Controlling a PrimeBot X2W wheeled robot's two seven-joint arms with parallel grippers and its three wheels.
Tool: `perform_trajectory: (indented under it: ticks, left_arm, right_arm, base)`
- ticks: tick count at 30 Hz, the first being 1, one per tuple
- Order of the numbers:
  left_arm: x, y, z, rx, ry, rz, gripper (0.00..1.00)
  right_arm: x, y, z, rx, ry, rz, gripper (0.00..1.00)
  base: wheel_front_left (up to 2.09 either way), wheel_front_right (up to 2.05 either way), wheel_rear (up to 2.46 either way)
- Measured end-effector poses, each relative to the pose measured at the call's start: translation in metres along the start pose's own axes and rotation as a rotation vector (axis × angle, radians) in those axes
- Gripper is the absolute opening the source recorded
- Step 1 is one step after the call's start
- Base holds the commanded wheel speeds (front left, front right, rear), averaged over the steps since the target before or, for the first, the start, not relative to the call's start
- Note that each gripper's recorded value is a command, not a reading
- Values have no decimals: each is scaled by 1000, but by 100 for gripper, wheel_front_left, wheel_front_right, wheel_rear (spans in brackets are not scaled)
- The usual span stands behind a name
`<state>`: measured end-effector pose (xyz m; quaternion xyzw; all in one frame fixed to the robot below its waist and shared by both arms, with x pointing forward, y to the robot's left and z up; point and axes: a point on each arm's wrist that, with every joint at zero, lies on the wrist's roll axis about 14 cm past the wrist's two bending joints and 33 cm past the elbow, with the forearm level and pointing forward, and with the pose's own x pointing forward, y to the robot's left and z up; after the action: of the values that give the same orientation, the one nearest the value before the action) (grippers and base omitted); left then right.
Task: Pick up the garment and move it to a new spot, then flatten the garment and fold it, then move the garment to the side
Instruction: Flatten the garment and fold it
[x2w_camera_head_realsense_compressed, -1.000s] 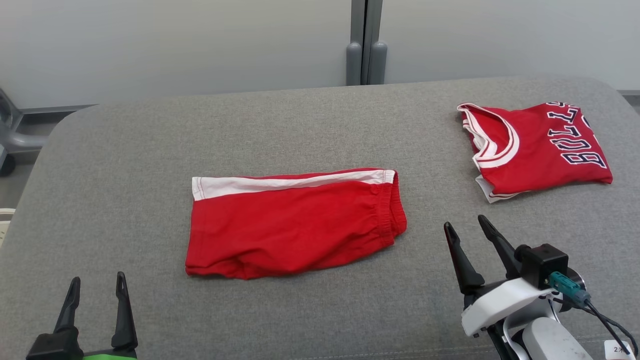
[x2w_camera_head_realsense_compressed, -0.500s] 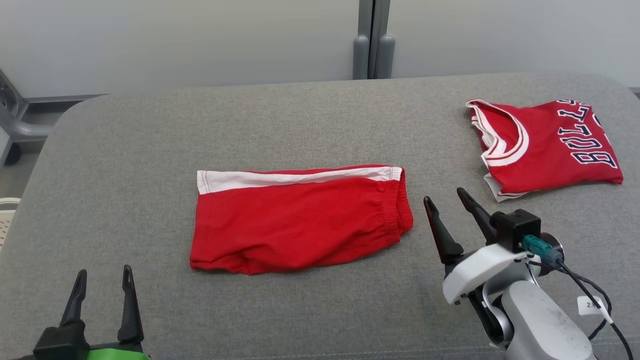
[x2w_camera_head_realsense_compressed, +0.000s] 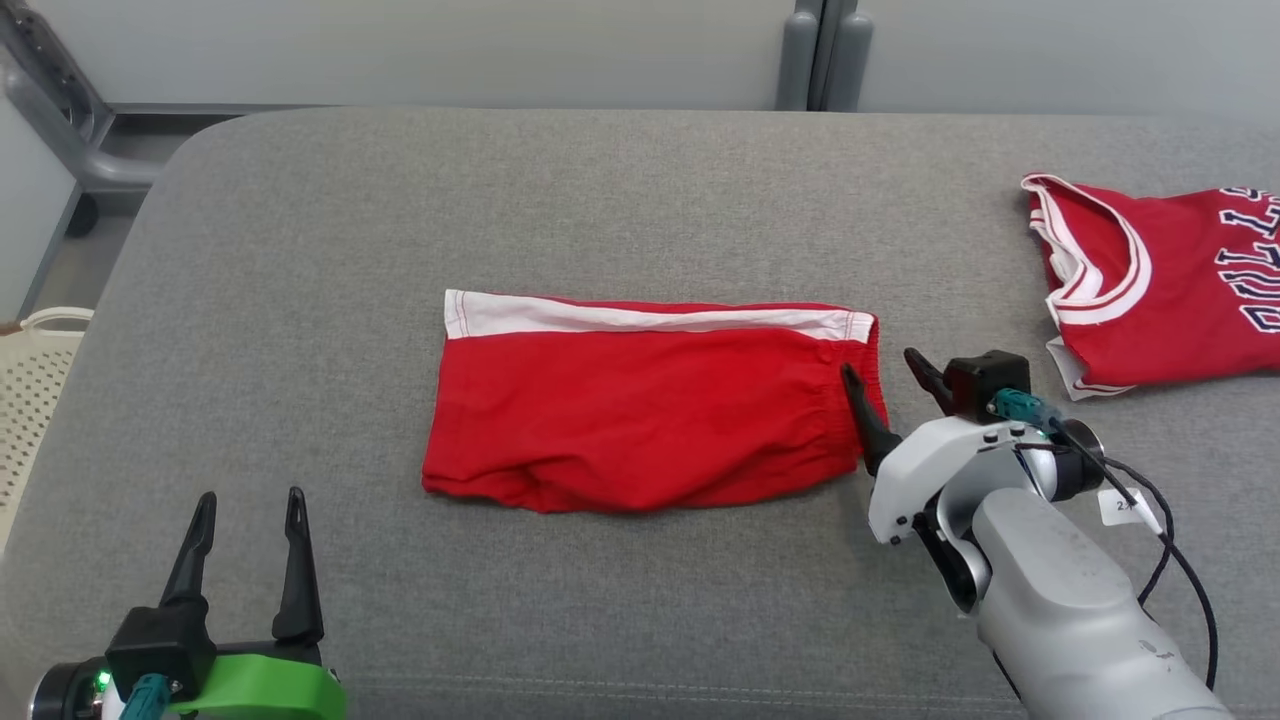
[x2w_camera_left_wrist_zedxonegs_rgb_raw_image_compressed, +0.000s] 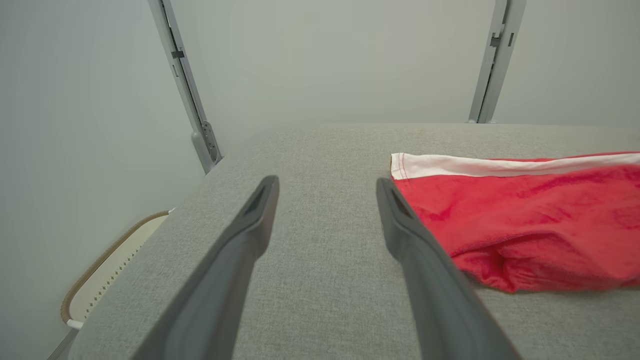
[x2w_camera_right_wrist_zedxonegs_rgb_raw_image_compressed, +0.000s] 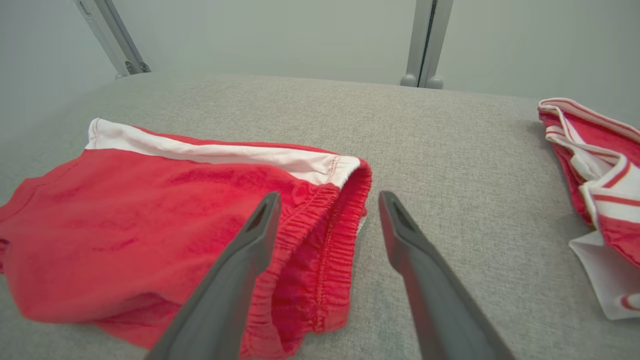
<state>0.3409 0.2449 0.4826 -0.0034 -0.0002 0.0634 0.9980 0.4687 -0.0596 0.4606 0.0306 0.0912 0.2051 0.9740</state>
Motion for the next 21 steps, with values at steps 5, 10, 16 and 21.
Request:
perform_trajectory:
  ticks: [5,10,16,21]
  left_arm:
    - [0,5,-4,1,13,17,100]
    - [-1,9,-7,5,24,32,100]
    - [-1,11,-8,7,30,35,100]
    - [1,10,-7,8,26,31,100]
  right_arm:
    - [12,2,-22,17,90,-4,100]
    - [16,-2,-41,23,174,-22,100]
    - [18,0,-52,57,237,-30,100]
    - [19,1,-61,90,330,-37,100]
  base:
    - [0,0,0]
    - [0,0,0]
    - [0,0,0]
    - [0,0,0]
